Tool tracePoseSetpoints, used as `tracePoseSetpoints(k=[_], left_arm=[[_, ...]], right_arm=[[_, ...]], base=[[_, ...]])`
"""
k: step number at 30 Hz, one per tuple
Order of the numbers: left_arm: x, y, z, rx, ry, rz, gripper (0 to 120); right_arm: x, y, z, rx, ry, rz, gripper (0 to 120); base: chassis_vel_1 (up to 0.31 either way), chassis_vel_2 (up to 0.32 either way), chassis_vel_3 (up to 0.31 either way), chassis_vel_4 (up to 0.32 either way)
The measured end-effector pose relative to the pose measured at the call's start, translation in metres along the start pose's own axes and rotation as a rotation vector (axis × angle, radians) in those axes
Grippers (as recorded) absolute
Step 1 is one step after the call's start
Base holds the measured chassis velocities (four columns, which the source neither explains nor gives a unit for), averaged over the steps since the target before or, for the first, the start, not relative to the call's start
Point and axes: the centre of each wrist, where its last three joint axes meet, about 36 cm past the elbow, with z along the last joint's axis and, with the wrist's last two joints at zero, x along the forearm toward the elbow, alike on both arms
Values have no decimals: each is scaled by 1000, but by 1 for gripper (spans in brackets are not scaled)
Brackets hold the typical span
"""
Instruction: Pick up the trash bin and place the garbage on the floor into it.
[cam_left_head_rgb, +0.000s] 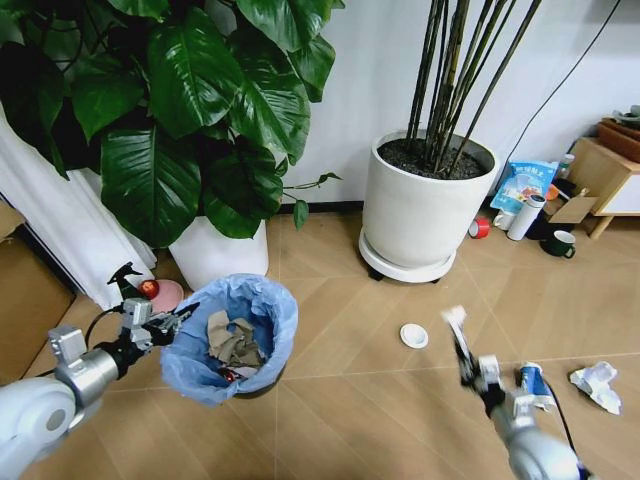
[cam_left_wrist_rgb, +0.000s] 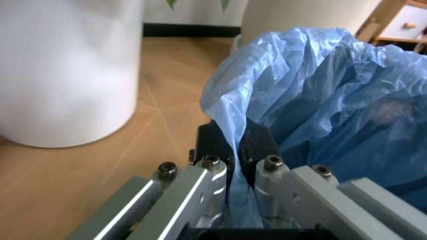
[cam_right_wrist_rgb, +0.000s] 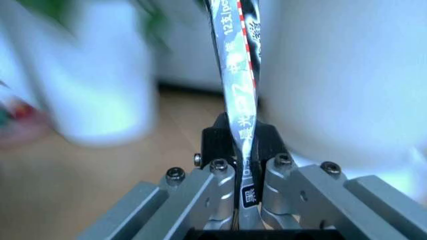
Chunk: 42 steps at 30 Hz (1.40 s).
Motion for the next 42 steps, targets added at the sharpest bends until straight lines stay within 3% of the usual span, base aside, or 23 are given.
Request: tracePoseSetpoints(k=[2,5,8,10,11,14,17,24,32,42], left_arm=[[-1,0,1,2,1,3,0],[-9,1,8,14,8,28,0],[-16,1,11,21,8,43,0],[-18,2,12,23,7,47,0],[-23,2,13,31,2,56,0],[-24,3,14,32,1,57,0],[-32,5,14,39,-9,61,0],[-38,10,7,40,-29,58,0],[-39,11,3,48,-43,55,0],[-35,8,2,59,-41,60,0]], right_arm=[[-7,2,-5,-4,-23,-21,0],[-66,26,-40,-65,-189,-192,0],[-98,46,-57,-107,-269,-313,0],[-104,51,-59,-118,-282,-341,0],[-122,62,-67,-146,-317,-418,0],[-126,64,-68,-150,-325,-435,0],[-164,80,-79,-169,-383,-572,0],[-202,119,-78,-205,-397,-722,0],[-217,158,-66,-258,-378,-813,0],[-214,157,-45,-226,-322,-826,4]], base=[[0,0,0,0],[0,0,0,0],[0,0,0,0],[0,0,0,0],[0,0,0,0],[0,0,0,0],[0,0,0,0],[0,0,0,0],[0,0,0,0],[0,0,0,0]])
